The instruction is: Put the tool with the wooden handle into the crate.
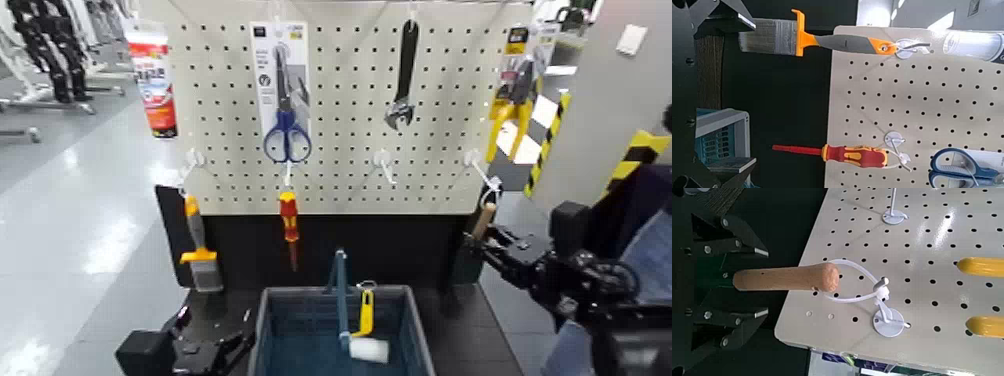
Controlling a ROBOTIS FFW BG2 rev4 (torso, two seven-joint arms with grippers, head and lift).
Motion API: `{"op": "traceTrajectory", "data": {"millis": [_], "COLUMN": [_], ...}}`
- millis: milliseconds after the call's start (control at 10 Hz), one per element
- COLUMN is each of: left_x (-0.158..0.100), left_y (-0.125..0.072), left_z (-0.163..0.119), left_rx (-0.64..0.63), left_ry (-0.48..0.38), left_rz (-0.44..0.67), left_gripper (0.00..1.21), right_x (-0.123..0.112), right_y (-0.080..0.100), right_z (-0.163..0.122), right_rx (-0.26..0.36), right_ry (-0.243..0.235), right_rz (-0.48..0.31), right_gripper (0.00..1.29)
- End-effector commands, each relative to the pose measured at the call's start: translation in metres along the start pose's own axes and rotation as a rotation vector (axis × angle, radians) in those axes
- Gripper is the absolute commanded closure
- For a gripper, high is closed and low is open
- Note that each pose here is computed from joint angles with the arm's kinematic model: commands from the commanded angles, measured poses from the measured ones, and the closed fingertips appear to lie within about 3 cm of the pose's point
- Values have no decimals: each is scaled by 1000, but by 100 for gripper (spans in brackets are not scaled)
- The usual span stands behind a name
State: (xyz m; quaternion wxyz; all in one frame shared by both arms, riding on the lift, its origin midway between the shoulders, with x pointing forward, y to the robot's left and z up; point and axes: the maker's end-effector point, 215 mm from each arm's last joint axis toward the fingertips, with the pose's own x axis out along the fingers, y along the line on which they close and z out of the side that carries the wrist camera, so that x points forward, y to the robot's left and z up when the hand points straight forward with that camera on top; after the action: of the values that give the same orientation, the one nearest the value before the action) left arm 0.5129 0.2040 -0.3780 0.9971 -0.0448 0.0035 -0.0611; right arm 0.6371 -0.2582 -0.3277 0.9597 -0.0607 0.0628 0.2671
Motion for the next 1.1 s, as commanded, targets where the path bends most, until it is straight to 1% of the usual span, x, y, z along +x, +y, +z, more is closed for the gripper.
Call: {"op": "traceTrajectory", "data": {"millis": [100,200,700,900,1100], "left_x": [-1,-1,-3,-3,-3], "left_y": [0,0,0,0,-1], "left_z": [-1,0,-2,-2,-3], "left_rx": [-2,-2,-4,-4,-5], "left_ry": [0,-1,3,3,5], "left_rz": [0,0,1,1,0], "left_gripper": [11,11,11,11,11], "right_x": [3,3,0,-6,-12], "right_y": [4,5,12,15,23], "right_z": [4,5,15,26,34], "right_rx": [-10,-14,-14,-25,-27], "right_ry": [4,1,-23,-41,-61], "right_rz": [-4,-10,-14,-29,-44], "right_gripper": [117,124,124,124,124]}}
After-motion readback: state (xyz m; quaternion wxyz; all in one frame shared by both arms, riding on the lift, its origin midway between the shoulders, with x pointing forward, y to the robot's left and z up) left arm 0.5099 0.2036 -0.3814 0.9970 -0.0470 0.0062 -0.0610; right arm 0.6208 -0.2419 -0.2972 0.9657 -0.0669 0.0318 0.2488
